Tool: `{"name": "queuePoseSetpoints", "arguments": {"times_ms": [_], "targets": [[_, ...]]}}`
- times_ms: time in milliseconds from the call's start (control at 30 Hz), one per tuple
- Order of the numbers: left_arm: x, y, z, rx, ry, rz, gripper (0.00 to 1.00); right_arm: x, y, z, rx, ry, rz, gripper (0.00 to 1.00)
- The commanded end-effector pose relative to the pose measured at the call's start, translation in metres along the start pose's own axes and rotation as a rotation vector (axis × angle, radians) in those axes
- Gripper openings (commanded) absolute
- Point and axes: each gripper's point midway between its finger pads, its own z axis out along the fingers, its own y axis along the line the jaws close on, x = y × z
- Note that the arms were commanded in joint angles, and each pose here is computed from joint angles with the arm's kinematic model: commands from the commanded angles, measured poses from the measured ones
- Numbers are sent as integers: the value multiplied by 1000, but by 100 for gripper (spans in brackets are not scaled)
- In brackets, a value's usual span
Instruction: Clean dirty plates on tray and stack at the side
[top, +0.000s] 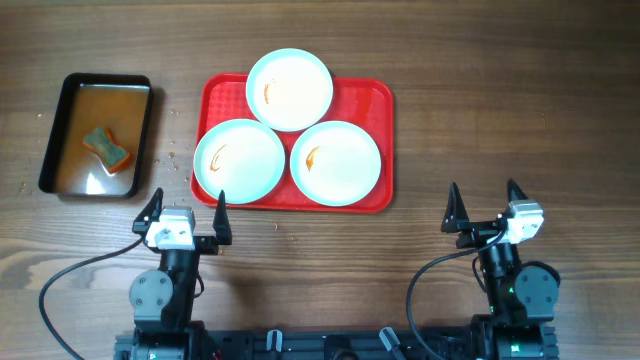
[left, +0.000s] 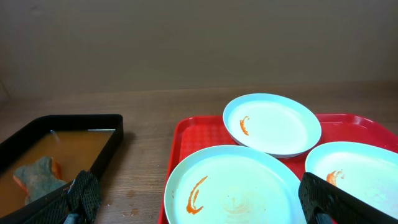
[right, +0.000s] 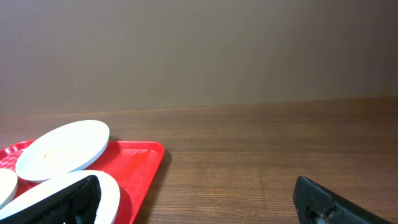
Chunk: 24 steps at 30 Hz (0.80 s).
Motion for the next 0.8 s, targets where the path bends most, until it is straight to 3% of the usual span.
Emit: {"name": "queuePoseSetpoints", "arguments": {"times_ms": [0,667,767], "targets": [[3,-3,0,14,7,15,100,0,-4,0,19,-3,-8,100],[3,-3,0,14,7,15,100,0,-4,0,19,-3,-8,100],[0,-21,-1,121,1,-105,100,0,-4,0,19,-3,-8,100]]}}
